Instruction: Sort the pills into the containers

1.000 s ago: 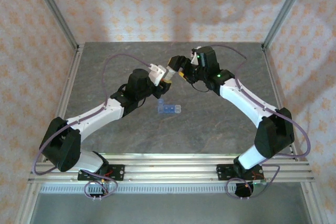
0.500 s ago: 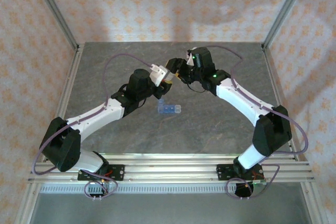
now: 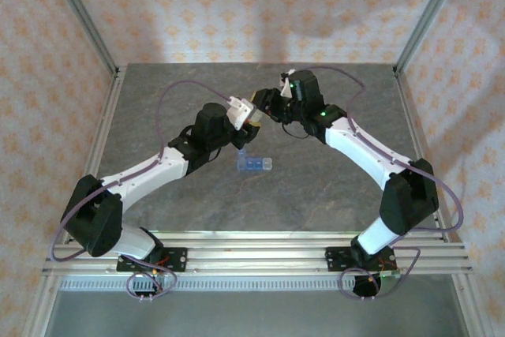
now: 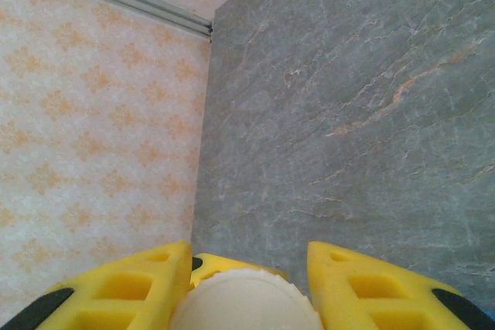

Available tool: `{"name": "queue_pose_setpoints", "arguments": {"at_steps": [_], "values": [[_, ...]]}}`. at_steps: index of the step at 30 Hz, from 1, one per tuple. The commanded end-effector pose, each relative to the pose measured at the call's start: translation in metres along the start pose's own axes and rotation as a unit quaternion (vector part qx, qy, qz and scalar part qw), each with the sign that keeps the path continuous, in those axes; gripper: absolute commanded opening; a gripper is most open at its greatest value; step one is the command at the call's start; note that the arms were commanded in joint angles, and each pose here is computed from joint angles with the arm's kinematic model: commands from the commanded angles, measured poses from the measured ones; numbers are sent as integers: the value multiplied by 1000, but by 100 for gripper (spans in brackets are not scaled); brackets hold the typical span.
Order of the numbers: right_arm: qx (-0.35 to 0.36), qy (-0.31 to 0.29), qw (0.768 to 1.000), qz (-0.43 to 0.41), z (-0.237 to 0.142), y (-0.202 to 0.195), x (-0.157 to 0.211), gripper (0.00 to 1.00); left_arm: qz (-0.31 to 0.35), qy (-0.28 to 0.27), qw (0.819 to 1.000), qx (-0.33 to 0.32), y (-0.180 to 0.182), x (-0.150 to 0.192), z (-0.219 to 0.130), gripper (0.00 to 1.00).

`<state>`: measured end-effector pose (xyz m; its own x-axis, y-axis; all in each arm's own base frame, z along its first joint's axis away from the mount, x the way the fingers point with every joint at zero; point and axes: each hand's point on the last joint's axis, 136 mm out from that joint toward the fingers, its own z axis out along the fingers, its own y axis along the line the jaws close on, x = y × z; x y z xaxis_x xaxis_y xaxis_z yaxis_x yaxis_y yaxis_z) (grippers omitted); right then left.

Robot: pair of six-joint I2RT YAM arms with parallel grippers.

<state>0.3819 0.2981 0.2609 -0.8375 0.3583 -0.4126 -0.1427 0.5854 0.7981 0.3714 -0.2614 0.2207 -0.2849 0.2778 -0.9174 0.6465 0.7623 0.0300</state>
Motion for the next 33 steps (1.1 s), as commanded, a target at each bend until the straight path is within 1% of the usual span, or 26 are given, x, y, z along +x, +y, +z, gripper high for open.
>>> {"name": "queue_pose_setpoints", "arguments": {"at_steps": [1, 4, 6, 9, 12, 14, 18, 20, 23, 28, 31, 33], "values": [[-1, -1, 996, -85, -8, -2, -10, 27, -14, -25, 997, 70, -17, -26, -6, 0], [-36, 19, 988, -147, -13, -3, -13, 26, -32, -36, 991, 128, -30, -28, -16, 0], [-56, 24, 983, -171, -16, -10, -19, 26, -43, -45, 986, 154, -35, -29, -21, 0], [-97, 15, 982, -162, -22, -15, -32, 26, -54, -43, 983, 169, -38, -24, -23, 0], [-108, 12, 983, -151, -23, -14, -36, 26, -55, -37, 983, 170, -39, -18, -22, 0], [-103, 11, 985, -140, -23, -17, -36, 26, -54, -36, 984, 166, -37, -17, -21, 0], [-32, -2, 993, -114, -23, -49, -32, 27, -54, -36, 986, 156, -34, -16, -20, 0], [28, -2, 995, -94, -23, -76, -28, 28, -54, -38, 988, 142, -28, -16, -19, 0], [116, 7, 991, -70, -25, -122, -14, 28, -54, -42, 991, 114, -19, -14, -19, 0], [218, 18, 975, -42, -30, -182, 10, 29, -65, -37, 996, 54, 0, -7, -17, 0], [290, 18, 956, -33, -36, -214, 19, 29, -70, -31, 997, 19, 11, 0, -18, 0], [347, 18, 937, -37, -42, -235, 24, 29, -71, -27, 997, -1, 18, 3, -19, 0]]}}
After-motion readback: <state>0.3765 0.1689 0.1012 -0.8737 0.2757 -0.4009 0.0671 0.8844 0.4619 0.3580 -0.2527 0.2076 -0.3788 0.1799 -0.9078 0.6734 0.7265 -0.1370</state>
